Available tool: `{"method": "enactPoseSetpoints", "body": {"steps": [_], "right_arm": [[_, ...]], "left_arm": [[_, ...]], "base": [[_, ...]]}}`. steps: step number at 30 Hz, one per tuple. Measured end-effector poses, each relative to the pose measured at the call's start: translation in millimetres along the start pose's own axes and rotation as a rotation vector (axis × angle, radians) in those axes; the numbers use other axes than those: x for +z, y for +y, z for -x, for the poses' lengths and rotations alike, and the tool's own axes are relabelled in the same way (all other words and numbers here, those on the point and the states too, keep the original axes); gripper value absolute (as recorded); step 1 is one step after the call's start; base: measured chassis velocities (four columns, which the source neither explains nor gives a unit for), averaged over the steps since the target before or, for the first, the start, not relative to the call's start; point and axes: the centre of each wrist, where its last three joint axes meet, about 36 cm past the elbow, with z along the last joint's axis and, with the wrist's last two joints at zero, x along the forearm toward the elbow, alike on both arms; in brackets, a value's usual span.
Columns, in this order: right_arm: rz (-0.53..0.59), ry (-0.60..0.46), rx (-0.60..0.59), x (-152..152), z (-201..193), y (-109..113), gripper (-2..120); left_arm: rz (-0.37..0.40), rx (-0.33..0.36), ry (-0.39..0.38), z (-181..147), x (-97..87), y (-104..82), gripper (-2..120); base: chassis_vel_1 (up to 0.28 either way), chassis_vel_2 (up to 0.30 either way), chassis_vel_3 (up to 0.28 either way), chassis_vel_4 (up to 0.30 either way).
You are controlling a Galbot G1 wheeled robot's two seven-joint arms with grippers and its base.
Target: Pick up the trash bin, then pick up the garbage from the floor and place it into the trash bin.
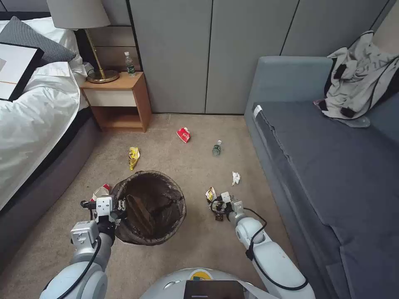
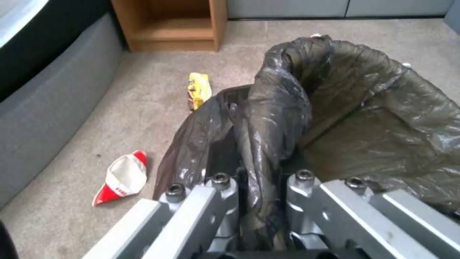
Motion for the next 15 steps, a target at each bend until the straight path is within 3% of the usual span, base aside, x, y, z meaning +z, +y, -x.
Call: {"method": "enactPoseSetpoints", "body": {"steps": [15], "right_arm": [[0.004,0.047,0.010,13.1,19.1,2.9,100]], "left_arm": [[-0.001,0.006,-0.008,1.0,-1.3,-0.4,7]], "base": [[0.000,0.000,0.000,0.000]]}}
